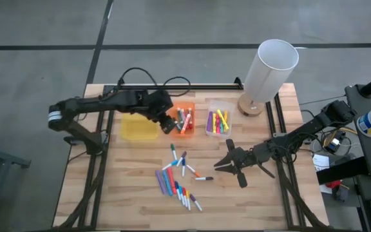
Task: Pick & Place Markers
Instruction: Put the purple highlighter into the transparent bin
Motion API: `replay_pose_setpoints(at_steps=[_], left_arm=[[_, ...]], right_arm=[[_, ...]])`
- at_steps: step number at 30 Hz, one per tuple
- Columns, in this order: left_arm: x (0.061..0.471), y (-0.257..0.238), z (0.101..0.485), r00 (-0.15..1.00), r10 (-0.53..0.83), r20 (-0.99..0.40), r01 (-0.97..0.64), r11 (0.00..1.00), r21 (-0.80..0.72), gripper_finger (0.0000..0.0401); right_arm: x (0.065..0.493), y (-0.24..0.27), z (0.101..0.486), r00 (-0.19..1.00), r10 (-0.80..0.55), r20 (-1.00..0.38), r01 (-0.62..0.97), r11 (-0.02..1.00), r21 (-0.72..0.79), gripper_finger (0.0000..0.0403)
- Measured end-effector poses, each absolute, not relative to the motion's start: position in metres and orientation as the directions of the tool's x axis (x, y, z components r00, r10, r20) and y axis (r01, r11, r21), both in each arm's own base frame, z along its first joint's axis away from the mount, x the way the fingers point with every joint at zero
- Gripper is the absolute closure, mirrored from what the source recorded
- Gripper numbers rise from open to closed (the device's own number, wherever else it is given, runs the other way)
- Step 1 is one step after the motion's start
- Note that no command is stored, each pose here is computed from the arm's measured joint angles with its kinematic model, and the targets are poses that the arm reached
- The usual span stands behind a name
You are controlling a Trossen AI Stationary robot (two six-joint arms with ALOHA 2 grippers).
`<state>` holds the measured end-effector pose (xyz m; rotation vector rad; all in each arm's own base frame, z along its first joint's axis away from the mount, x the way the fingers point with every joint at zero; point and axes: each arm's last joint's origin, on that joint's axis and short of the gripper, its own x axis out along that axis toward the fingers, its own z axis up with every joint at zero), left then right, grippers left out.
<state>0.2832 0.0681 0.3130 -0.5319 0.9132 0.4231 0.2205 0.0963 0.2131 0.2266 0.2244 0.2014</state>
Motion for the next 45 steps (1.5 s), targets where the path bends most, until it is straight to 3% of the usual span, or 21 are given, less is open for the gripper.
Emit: replay_pose_setpoints(at_steps=[17,25,36,42,45], left_arm=[[0.262,0.008,0.295,0.537,-0.023,-0.843,-0.355,0.901,-0.251,0.0252],[0.262,-0.033,0.295,0.545,-0.109,-0.831,-0.023,0.989,-0.145,0.0252],[0.263,-0.06,0.287,0.542,-0.162,-0.824,0.195,0.979,-0.064,0.0252],[0.265,-0.072,0.263,0.594,-0.198,-0.779,0.273,0.961,-0.036,0.0252],[0.262,-0.083,0.249,0.606,-0.209,-0.767,0.378,0.925,0.047,0.0252]], right_arm=[[0.22,0.096,0.211,0.951,0.22,-0.217,-0.173,0.961,0.214,0.0344],[0.22,0.096,0.211,0.952,0.214,-0.217,-0.168,0.962,0.215,0.0344],[0.22,0.095,0.211,0.953,0.212,-0.217,-0.165,0.963,0.214,0.0344],[0.22,0.095,0.211,0.953,0.21,-0.216,-0.163,0.963,0.215,0.0344],[0.22,0.095,0.211,0.953,0.21,-0.217,-0.163,0.963,0.217,0.0344]])
